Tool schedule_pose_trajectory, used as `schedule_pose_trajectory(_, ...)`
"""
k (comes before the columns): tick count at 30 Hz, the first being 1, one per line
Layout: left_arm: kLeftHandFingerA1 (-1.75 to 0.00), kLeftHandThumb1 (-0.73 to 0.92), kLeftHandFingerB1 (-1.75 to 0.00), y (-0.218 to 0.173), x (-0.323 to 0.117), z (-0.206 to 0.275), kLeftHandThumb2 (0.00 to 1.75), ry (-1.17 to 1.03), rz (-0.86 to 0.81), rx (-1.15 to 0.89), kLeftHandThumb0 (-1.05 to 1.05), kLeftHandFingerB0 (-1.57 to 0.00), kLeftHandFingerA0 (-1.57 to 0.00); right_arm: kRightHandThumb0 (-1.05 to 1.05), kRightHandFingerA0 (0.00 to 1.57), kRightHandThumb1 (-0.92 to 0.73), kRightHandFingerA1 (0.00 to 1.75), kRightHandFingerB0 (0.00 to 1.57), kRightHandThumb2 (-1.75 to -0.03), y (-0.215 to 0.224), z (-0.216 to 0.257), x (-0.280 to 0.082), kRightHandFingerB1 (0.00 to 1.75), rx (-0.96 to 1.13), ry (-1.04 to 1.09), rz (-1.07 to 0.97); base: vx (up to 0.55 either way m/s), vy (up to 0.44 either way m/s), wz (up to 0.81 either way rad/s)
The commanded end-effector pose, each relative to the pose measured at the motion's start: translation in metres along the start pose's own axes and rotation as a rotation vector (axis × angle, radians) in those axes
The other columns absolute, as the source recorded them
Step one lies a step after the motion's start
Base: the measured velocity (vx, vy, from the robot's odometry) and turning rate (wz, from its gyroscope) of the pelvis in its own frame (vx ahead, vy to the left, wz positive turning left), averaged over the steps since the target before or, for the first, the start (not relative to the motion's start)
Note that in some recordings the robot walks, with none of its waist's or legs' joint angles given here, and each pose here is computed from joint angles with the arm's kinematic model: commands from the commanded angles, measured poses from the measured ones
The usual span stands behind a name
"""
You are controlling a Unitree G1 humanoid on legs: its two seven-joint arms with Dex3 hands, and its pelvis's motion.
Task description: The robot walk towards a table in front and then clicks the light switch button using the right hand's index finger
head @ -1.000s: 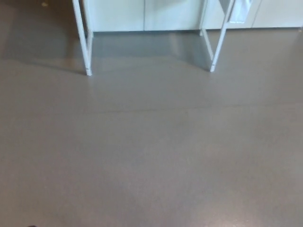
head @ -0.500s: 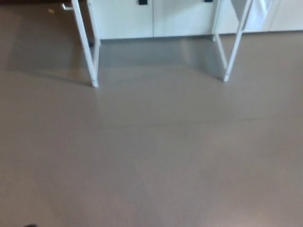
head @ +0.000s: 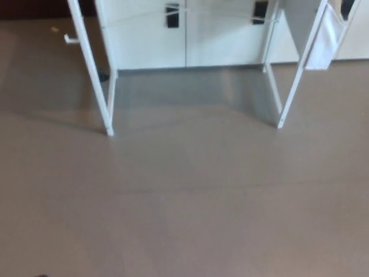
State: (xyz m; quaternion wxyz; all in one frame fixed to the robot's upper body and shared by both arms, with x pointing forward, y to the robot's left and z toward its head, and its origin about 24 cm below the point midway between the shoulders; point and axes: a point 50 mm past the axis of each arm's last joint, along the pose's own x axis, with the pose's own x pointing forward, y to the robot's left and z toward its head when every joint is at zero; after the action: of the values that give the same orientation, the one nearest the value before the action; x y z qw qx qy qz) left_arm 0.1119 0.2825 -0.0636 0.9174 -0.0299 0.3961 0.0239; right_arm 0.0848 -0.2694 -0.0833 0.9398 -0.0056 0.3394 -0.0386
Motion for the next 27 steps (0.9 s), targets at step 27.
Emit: schedule_pose_trajectory(27, -0.55, 0.63, -0.49, 0.0024, -0.0008, -0.0004, 1.01, 0.025, -0.004, 0.034, -0.12, -0.12, -0.23, -0.37, 0.78, -0.52, 0.49, 0.53, -0.55, -0.001, -0.0067, -0.008, 0.44, -0.042, 0.005, -0.018, 0.45, -0.018, 0.01)
